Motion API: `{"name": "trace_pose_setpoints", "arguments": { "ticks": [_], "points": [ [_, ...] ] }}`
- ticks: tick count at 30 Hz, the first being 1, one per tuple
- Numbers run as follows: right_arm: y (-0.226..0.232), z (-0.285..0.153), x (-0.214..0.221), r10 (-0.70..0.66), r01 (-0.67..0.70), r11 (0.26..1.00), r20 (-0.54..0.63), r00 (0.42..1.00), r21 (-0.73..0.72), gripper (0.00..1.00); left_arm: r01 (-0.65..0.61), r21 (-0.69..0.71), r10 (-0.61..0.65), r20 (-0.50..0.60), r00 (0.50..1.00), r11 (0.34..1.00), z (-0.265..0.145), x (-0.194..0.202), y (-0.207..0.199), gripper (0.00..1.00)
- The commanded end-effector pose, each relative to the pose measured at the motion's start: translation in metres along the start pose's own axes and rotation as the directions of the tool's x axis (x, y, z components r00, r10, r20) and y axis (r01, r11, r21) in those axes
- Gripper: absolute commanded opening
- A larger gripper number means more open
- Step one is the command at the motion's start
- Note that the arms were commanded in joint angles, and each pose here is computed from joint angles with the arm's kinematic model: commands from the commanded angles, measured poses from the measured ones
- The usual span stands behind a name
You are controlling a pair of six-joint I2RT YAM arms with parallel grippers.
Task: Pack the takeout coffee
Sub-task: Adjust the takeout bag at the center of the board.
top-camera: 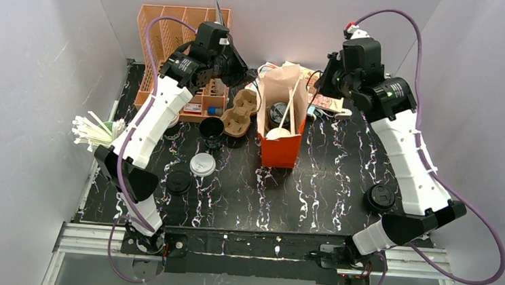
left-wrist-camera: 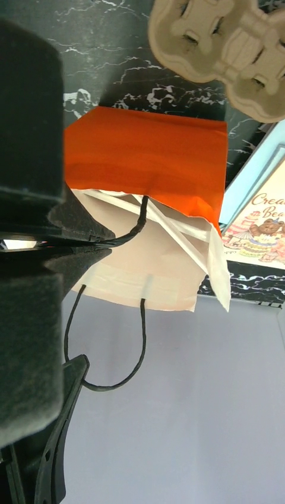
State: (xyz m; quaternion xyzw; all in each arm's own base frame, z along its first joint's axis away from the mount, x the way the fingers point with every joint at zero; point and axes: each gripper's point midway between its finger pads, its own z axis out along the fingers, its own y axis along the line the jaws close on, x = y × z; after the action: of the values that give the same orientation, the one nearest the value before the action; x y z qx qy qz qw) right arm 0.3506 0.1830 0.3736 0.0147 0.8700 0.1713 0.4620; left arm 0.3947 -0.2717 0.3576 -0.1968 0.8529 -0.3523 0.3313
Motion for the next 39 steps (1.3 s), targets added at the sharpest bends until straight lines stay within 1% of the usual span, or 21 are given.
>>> {"name": "trace_pose_setpoints", "arguments": {
  "ticks": [1,6,12,13,14,15,16,17,19,21,22,24,26,29,30,33,35,38,39],
  "points": [
    [0.002,-0.029,0.001,0.045,-0.045,0.998,0.003,0.999,-0.035,0.01,0.017,0.064,-0.018,0.008,1.0,0.998,-0.044,0.0,-0.014,0.0],
    [-0.002,-0.029,0.017,0.057,-0.058,0.998,-0.032,0.998,-0.032,0.01,0.016,0.052,-0.016,0.015,1.0,0.999,-0.048,0.001,-0.009,0.0],
    [0.002,-0.015,0.011,0.055,-0.055,0.998,-0.013,0.998,-0.035,0.02,-0.029,0.026,0.029,0.025,0.999,0.999,-0.037,-0.001,-0.001,0.0],
    [0.002,-0.012,0.009,0.053,-0.053,0.998,-0.011,0.999,-0.035,0.08,-0.036,0.017,0.036,0.029,0.999,0.999,-0.034,-0.003,0.0,0.03],
    [0.004,-0.011,0.005,0.05,-0.05,0.998,-0.002,0.999,-0.036,0.2,-0.045,0.013,0.044,0.034,0.998,0.999,-0.034,-0.006,0.001,0.12],
    [0.004,-0.009,0.002,0.049,-0.049,0.998,0.003,0.999,-0.03,0.31,-0.051,0.005,0.051,0.035,0.998,0.999,-0.032,-0.007,0.002,0.24],
    [0.004,-0.008,0.0,0.047,-0.046,0.999,0.007,0.999,-0.024,0.43,-0.061,-0.004,0.061,0.037,0.997,0.998,-0.032,-0.009,0.003,0.35],
    [0.003,-0.009,-0.003,0.045,-0.045,0.999,0.015,0.999,-0.015,0.53,-0.07,-0.011,0.071,0.039,0.997,0.997,-0.033,-0.01,0.004,0.44],
    [-0.001,-0.012,-0.008,0.039,-0.039,0.999,0.042,0.998,0.002,0.7,-0.095,-0.017,0.096,0.052,0.994,0.995,-0.037,-0.014,0.004,0.56],
    [-0.007,-0.018,-0.013,0.021,-0.023,1.0,0.078,0.997,0.021,0.82,-0.119,-0.035,0.121,0.093,0.988,0.992,-0.048,-0.023,0.007,0.68],
    [-0.01,-0.023,-0.016,0.011,-0.014,0.999,0.101,0.995,0.03,0.85,-0.135,-0.05,0.14,0.122,0.983,0.99,-0.054,-0.029,0.01,0.69],
    [-0.017,-0.033,-0.023,-0.013,0.006,0.999,0.153,0.988,0.045,0.9,-0.181,-0.09,0.195,0.18,0.964,0.979,-0.071,-0.04,0.018,0.71],
    [-0.023,-0.042,-0.025,-0.041,0.03,0.998,0.192,0.981,0.061,0.94,-0.226,-0.163,0.262,0.246,0.933,0.96,-0.091,-0.053,0.032,0.72],
    [-0.027,-0.058,-0.027,-0.105,0.096,0.994,0.247,0.963,0.048,0.98,-0.24,-0.279,0.328,0.329,0.886,0.93,-0.122,-0.066,0.057,0.75],
    [-0.03,-0.061,-0.023,-0.127,0.118,0.992,0.255,0.959,0.052,0.98,-0.24,-0.309,0.345,0.352,0.87,0.92,-0.132,-0.068,0.065,0.78],
    [-0.054,-0.063,-0.002,-0.168,0.141,0.983,0.275,0.947,0.114,0.98,-0.239,-0.384,0.395,0.401,0.827,0.892,-0.156,-0.067,0.095,0.85],
    [-0.063,-0.065,0.011,-0.212,0.185,0.976,0.316,0.925,0.112,0.98,-0.227,-0.419,0.412,0.43,0.803,0.879,-0.165,-0.066,0.112,0.89],
    [-0.071,-0.065,0.029,-0.201,0.179,0.979,0.374,0.905,0.094,0.98,-0.199,-0.475,0.432,0.455,0.779,0.857,-0.173,-0.055,0.149,0.94],
    [-0.07,-0.065,0.035,-0.199,0.184,0.98,0.382,0.903,0.074,0.98,-0.215,-0.483,0.451,0.45,0.771,0.849,-0.173,-0.05,0.158,0.96]
  ]
}}
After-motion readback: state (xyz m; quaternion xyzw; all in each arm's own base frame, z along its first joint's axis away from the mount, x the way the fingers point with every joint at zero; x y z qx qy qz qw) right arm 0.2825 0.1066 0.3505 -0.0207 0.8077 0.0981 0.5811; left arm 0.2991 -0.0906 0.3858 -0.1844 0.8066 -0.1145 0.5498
